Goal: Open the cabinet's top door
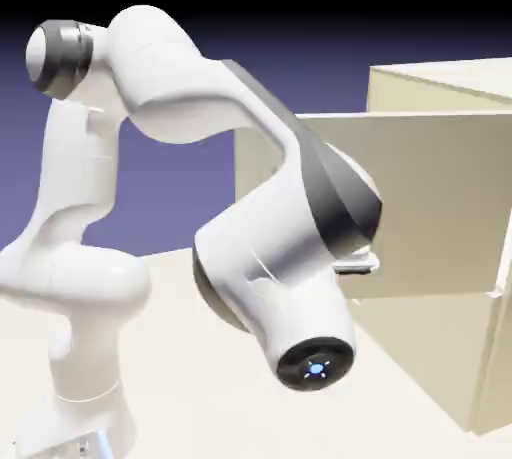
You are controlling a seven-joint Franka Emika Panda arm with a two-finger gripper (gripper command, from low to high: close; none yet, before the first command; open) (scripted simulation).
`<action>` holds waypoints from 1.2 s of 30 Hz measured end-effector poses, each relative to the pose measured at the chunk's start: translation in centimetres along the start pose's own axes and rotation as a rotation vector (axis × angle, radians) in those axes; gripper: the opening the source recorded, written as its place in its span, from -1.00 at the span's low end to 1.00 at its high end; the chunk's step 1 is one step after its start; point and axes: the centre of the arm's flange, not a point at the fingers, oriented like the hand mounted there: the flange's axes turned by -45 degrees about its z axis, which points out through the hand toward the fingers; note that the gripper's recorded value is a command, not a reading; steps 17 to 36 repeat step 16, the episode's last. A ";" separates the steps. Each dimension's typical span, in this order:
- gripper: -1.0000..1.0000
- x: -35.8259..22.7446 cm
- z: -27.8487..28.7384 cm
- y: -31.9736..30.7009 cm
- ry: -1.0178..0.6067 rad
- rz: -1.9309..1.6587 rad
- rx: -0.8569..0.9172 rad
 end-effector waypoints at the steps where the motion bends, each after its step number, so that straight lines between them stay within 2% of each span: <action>1: -1.00 0.0 -0.5 -0.2 0.000 0.000 -0.015; 16: -1.00 0.0 -7.6 -4.3 0.000 0.000 -0.234; 36: -1.00 0.0 -7.6 -4.3 0.000 0.000 -0.234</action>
